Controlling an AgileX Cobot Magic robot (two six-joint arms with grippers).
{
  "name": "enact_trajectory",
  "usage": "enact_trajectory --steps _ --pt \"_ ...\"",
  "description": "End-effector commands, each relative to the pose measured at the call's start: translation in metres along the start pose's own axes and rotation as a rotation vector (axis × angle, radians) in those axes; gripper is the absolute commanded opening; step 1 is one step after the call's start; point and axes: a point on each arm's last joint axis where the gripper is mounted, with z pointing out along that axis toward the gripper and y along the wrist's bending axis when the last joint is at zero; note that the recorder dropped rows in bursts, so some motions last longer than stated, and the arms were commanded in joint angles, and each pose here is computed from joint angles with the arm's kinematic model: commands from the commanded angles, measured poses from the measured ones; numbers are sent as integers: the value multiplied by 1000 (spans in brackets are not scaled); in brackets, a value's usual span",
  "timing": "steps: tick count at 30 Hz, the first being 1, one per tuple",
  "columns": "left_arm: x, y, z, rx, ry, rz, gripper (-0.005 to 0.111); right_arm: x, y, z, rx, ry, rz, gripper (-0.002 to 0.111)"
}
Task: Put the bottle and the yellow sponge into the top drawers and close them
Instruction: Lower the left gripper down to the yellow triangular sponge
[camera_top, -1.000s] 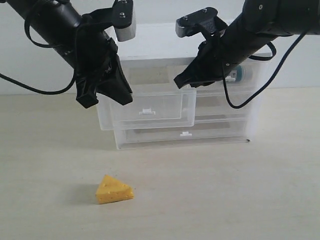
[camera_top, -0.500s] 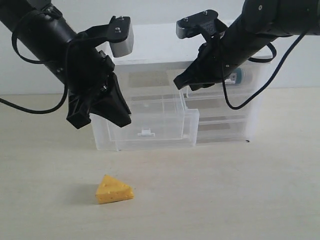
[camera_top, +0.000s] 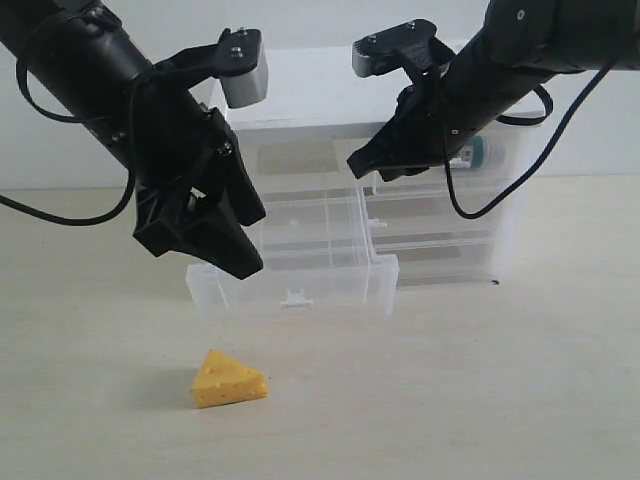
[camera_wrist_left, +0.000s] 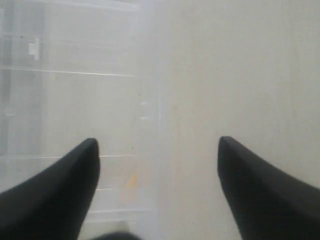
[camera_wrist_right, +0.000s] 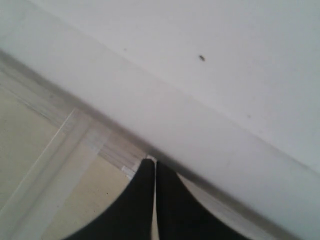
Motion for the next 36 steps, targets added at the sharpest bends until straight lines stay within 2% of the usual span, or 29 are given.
enact_trajectory --steps 1,4,9,14,17,20,25,29,32,36 --pt "-3 -4 -2 9 -14 -35 71 -2 -4 -1 10 -19 13 0" --pt "-5 -7 -8 -5 -23 -29 71 -2 -3 -1 7 -12 9 0" --pt "-11 -17 -42 -106 -34 -28 71 0 -3 -2 4 4 -1 0" --pt "1 -27 -79 -242 10 -118 71 0 -1 -8 -7 24 -23 0" --pt "13 -36 -87 -263 12 -191 71 0 0 -13 -13 30 -29 0" --pt "28 -52 -81 -238 50 -210 71 -2 1 -21 -12 22 -34 0" --pt "59 -77 -53 -140 133 -256 71 -4 2 -31 -14 17 -37 0" --pt "78 -86 -25 -82 141 -268 71 -2 3 -32 -27 42 -38 0" --pt "95 -92 -2 -66 146 -210 71 1 4 -32 -41 73 -38 0" --pt "110 -100 24 -65 105 12 71 3 5 -33 -52 95 -43 0"
